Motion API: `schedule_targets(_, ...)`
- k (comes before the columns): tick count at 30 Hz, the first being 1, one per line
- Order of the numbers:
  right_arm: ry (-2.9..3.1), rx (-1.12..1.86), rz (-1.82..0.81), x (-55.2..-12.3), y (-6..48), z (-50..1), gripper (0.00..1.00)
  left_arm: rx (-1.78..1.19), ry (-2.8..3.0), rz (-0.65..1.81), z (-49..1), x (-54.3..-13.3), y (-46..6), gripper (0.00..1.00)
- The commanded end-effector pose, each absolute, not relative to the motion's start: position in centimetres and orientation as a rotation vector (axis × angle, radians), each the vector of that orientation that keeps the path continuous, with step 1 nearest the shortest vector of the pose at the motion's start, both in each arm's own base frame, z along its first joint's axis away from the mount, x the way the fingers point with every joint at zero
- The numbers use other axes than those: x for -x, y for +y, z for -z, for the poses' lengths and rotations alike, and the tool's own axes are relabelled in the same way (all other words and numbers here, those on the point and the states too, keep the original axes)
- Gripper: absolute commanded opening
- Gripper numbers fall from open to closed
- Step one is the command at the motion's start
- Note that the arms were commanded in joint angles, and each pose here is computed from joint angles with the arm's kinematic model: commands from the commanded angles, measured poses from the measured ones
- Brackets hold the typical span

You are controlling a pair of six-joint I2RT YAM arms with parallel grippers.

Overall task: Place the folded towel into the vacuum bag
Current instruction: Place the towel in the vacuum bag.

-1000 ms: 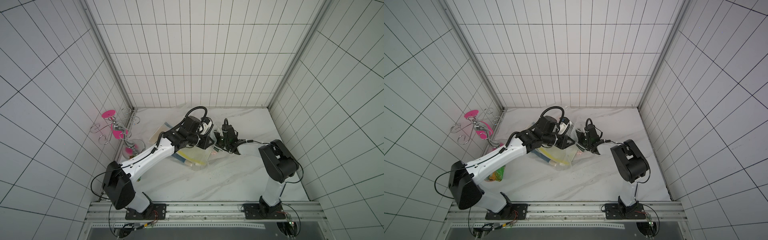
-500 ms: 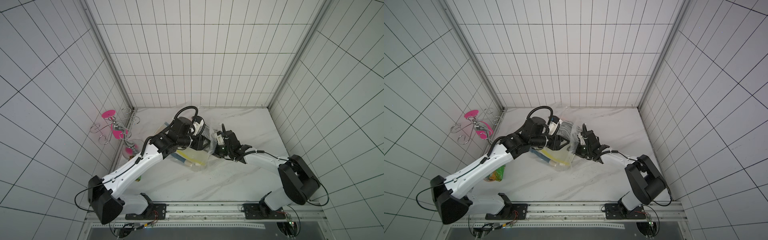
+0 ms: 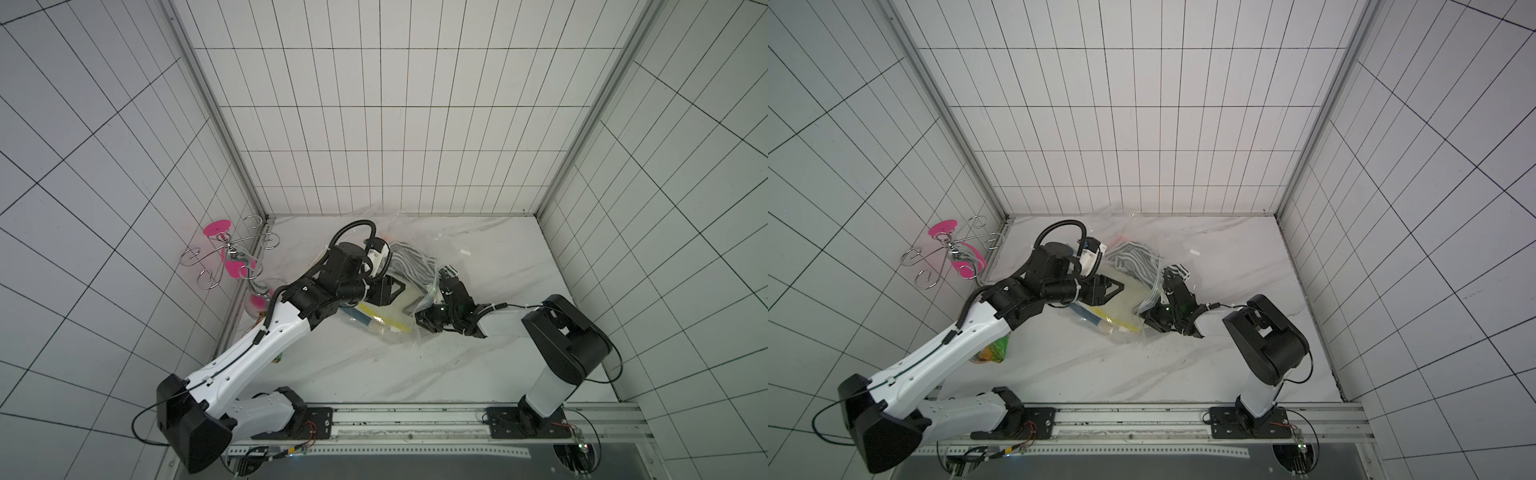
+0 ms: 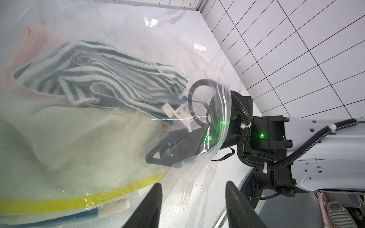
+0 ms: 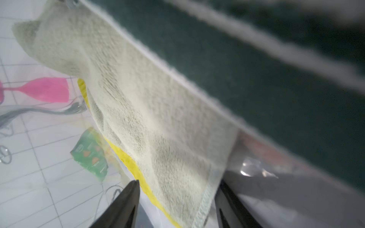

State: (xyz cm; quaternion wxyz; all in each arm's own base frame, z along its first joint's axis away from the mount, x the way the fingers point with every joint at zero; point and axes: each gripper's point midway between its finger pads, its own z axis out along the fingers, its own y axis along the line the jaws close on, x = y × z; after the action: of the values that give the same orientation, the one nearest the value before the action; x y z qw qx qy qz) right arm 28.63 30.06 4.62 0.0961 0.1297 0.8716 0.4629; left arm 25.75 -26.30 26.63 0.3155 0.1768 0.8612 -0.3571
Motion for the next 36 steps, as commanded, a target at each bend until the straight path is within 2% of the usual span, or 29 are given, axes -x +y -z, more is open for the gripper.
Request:
schedule_targets(1, 2.495, -0.447, -1.441, -29.0, 30.4, -4.5, 0.53, -0.440, 2.271, 0.905, -26.1, -26.3, -25.6, 0.53)
schedule_targets(3, 2.451, -0.394, -1.503, -29.3, 31.3, -5.6, 0.36, -0.435, 2.273, 0.896, -25.9, -26.4, -25.5, 0.53)
schedule_targets(5, 2.403, -0.328, -1.583, -29.5, 32.5, -7.8, 0.12, -0.433, 2.275, 0.890, -25.9, -26.5, -25.4, 0.53)
schedule_targets(7, 2.372, -0.251, -1.639, -29.4, 33.8, -10.5, 0.02, -0.429, 2.274, 0.889, -25.9, -26.5, -25.3, 0.53)
schedule_targets(8, 2.368, -0.196, -1.643, -29.2, 34.4, -12.0, 0.00, -0.426, 2.270, 0.890, -26.1, -26.6, -25.3, 0.52)
schedule_targets(13, 2.233, 0.111, -1.757, -27.5, 38.2, -20.1, 0.00, -0.395, 2.227, 0.891, -27.7, -26.7, -24.6, 0.52)
schedule_targets(15, 2.179, 0.146, -1.813, -27.1, 38.9, -21.5, 0.00, -0.392, 2.216, 0.895, -28.2, -26.7, -24.5, 0.52)
schedule_targets(17, 2.218, 0.102, -1.801, -27.0, 38.9, -19.8, 0.00, -0.387, 2.210, 0.893, -28.4, -26.7, -24.3, 0.52)
schedule_targets(21, 2.416, -0.067, -1.753, -25.5, 38.5, -12.0, 0.00, -0.385, 2.212, 0.888, -28.3, -26.9, -24.2, 0.52)
schedule_targets(22, 2.450, -0.089, -1.744, -24.7, 38.6, -10.3, 0.02, -0.383, 2.213, 0.887, -28.3, -26.9, -24.2, 0.52)
schedule_targets(25, 2.585, -0.113, -1.667, -22.4, 38.5, -6.6, 0.20, -0.383, 2.220, 0.886, -28.2, -27.1, -24.3, 0.53)
schedule_targets(27, 2.639, -0.141, -1.630, -21.5, 38.0, -5.2, 0.36, -0.384, 2.218, 0.885, -28.5, -27.1, -24.3, 0.54)
schedule_targets(29, 2.652, -0.177, -1.622, -21.0, 37.1, -4.8, 0.45, -0.392, 2.223, 0.885, -28.7, -27.0, -24.4, 0.55)
schedule_targets(32, 2.656, -0.168, -1.559, -20.5, 35.4, -5.6, 0.51, -0.413, 2.232, 0.885, -28.8, -26.9, -24.5, 0.57)
schedule_targets(36, 2.678, -0.075, -1.299, -20.9, 32.0, -7.3, 0.53, -0.426, 2.243, 0.908, -28.4, -27.0, -25.0, 0.58)
